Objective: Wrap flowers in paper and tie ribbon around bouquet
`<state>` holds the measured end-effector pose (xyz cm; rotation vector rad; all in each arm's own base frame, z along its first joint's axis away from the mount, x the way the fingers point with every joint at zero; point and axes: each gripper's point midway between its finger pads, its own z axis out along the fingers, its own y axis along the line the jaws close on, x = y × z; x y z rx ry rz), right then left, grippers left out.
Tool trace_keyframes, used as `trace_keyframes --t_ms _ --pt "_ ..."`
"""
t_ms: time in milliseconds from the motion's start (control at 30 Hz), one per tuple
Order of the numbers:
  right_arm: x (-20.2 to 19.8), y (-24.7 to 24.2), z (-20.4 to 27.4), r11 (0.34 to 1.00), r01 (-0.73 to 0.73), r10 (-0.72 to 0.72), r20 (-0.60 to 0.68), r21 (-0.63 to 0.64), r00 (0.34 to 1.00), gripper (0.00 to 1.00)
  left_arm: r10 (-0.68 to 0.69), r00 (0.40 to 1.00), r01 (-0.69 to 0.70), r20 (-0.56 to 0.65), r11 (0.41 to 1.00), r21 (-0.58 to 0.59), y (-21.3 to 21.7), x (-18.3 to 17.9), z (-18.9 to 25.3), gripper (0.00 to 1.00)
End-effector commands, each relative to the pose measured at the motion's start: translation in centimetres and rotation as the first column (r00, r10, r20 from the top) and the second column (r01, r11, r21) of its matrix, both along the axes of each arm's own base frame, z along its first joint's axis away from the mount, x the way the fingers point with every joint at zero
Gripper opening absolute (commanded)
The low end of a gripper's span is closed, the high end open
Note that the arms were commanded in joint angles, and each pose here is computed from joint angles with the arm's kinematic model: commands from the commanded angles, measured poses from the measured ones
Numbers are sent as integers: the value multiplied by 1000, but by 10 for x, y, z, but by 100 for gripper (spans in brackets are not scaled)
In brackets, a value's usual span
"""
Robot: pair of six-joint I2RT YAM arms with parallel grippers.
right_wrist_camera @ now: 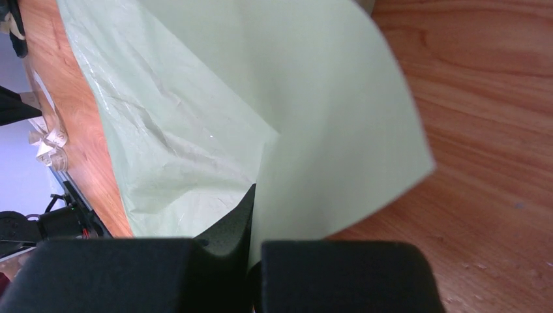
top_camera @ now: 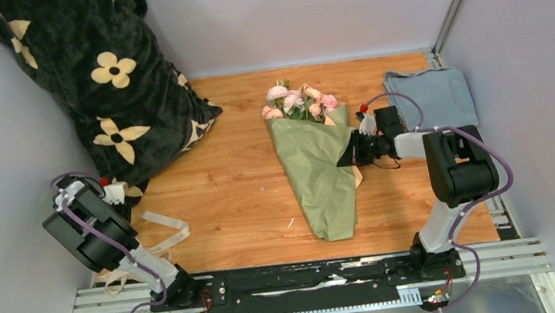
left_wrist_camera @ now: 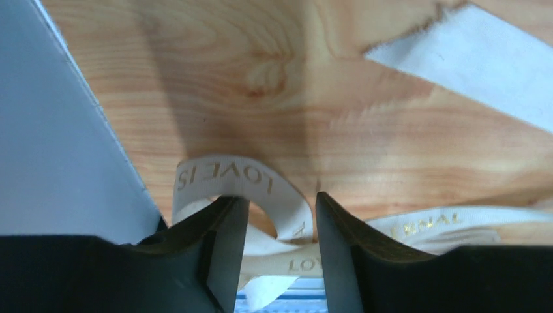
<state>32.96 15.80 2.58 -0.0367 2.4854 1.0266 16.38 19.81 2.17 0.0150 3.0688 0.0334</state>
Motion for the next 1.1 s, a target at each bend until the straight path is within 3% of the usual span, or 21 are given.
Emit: trace_keyframes --t_ms 0,33,67,100,200,300,367,433,467,567,633,767,933,1067 --pt "-3 -3 -2 999 -7 7 -6 -50 1000 0 47 999 -47 -4 999 -18 4 7 -20 41" --pt "-3 -2 -1 999 -8 8 -4 -47 1000 0 47 999 -47 -2 998 -39 1 7 -21 28" --pt "-3 -2 0 999 -8 8 -2 -47 1000 0 37 999 -36 10 997 -67 -6 8 -18 4" --pt "-3 -2 1 999 -8 8 -1 -46 1000 0 29 999 -26 38 995 -97 -14 10 -11 0" --pt "-3 -3 3 999 -3 3 0 -49 1000 0 4 978 34 208 984 -178 -43 28 38 0" --pt "1 -4 5 999 11 -11 -1 -52 1000 0 -70 897 156 437 974 -165 -80 55 119 0" --pt "4 -4 6 999 19 -19 3 -49 1000 0 -202 778 293 594 954 -59 -124 76 184 0" --pt "7 -4 7 998 29 -28 5 -50 1000 0 -353 628 464 694 885 32 -180 91 238 0" --pt "9 -4 8 998 32 -31 7 -50 999 0 -408 515 543 754 836 81 -212 94 278 0" --pt "12 -5 9 998 44 -44 6 -53 999 0 -433 293 726 853 681 96 -297 87 357 0" --pt "13 -5 8 997 51 -51 4 -57 999 0 -418 230 789 879 609 83 -334 83 387 0" --pt "13 -6 8 997 55 -55 3 -61 998 0 -451 201 888 870 459 33 -388 72 382 0" --pt "16 -7 14 996 52 -51 10 -69 999 0 -546 270 924 793 379 -54 -407 68 321 0" --pt "20 -10 20 995 50 -49 12 -82 999 0 -684 270 956 677 271 -108 -426 48 253 0"
